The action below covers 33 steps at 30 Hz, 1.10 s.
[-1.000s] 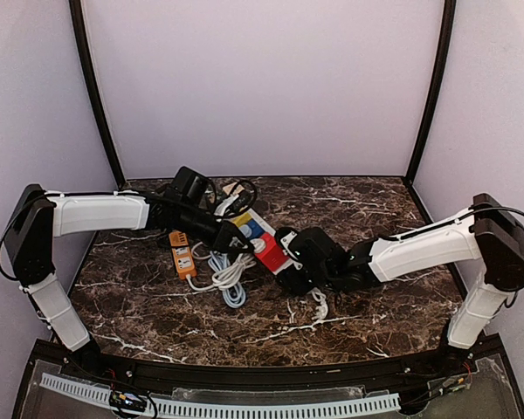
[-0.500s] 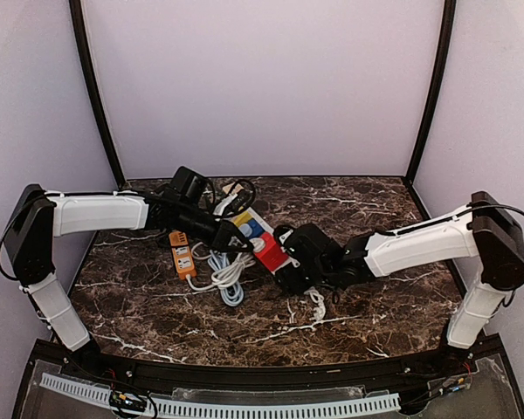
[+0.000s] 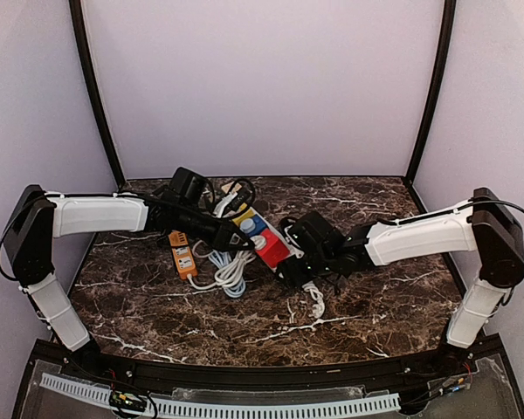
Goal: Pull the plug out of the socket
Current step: Remove the plug from the socket.
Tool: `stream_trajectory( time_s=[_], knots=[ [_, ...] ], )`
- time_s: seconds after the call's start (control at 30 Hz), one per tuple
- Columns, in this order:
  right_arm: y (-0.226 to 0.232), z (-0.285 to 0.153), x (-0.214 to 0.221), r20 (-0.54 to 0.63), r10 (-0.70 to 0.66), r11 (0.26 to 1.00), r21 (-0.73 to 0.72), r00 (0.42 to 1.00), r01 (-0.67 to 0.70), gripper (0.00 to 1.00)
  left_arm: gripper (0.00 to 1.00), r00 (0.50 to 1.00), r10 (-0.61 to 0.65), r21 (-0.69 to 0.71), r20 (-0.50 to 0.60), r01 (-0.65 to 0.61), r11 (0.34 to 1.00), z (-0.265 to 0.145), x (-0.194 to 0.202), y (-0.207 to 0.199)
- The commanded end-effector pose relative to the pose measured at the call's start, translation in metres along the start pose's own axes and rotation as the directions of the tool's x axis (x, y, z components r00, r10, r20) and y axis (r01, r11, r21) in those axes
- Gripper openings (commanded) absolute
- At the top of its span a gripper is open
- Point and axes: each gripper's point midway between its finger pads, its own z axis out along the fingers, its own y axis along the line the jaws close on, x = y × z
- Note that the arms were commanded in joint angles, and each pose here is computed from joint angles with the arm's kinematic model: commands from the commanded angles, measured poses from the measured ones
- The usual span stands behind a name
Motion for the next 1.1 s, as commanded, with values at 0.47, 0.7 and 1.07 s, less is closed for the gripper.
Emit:
stream_trajectory(
  time_s=[0.47, 0.7, 1.07],
  knots=[
    [-0.014, -0.001, 0.051, -0.044, -0.268, 0.958, 0.090, 0.962, 0.271, 0.00, 0.01, 0.994, -0.029, -0.042, 0.104, 0.033, 0.999, -0.041, -0.032, 0.004],
    [-0.005, -0.002, 0.049, -0.035, -0.329, 0.939, 0.097, 0.944, 0.331, 0.00, 0.01, 0.992, -0.052, -0.061, 0.113, 0.060, 0.996, -0.046, -0.033, 0.013],
    [-0.013, 0.001, 0.041, -0.061, -0.228, 0.957, 0.170, 0.972, 0.236, 0.00, 0.01, 0.990, -0.064, -0.047, 0.122, 0.071, 0.996, -0.046, -0.033, 0.015]
  ],
)
